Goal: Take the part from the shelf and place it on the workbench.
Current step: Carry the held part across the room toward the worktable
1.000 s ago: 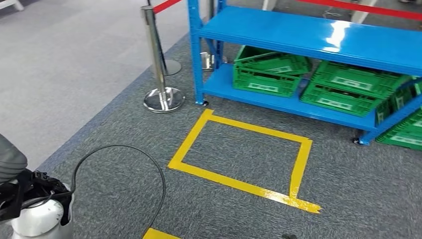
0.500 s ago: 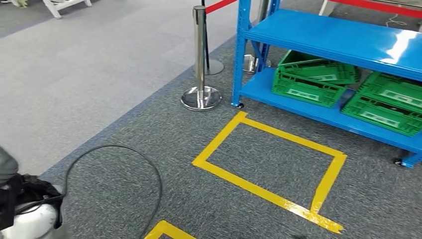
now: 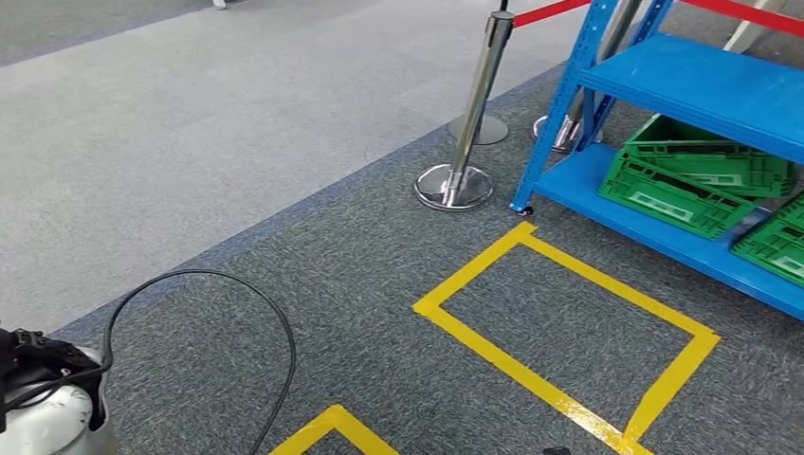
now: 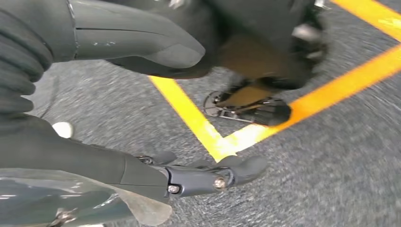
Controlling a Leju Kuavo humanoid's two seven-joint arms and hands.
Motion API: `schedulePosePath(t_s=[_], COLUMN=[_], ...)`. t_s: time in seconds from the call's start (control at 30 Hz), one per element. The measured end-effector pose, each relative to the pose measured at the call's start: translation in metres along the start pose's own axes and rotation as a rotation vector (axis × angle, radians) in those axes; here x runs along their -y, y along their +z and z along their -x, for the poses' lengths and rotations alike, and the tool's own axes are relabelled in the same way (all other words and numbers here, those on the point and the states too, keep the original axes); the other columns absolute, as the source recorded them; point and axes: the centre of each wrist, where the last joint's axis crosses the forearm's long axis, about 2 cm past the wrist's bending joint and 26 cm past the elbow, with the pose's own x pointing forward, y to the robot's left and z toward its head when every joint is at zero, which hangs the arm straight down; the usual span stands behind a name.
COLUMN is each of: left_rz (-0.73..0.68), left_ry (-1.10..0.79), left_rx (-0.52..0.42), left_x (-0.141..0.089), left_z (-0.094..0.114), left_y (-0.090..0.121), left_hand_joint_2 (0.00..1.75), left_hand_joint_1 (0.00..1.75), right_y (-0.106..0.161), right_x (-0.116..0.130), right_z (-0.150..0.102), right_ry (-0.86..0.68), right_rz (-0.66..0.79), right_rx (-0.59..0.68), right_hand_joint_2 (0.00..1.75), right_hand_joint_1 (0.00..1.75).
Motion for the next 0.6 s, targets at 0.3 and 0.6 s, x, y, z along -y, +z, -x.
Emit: schedulePosePath(t_s=[0.3,0.6], left_rz=[-0.002,0.039], left_ry=[-0.001,0.007], left_rx=[-0.044,-0.066], left_x=[-0.003,-0.009], left_z=[0.003,0.006], left_y=[0.006,0.016], left_hand_joint_2=[1.75,1.75], left_hand_joint_1=[1.75,1.75], right_y=[0.005,0.007], right_x=[0.012,0.021], right_z=[0.012,0.017], right_ry=[0.129,0.137], right_rz=[-0.03,-0.014], right_rx=[-0.134,-0.174], right_hand_joint_2=[1.75,1.75], right_hand_joint_1=[0.0,0.0])
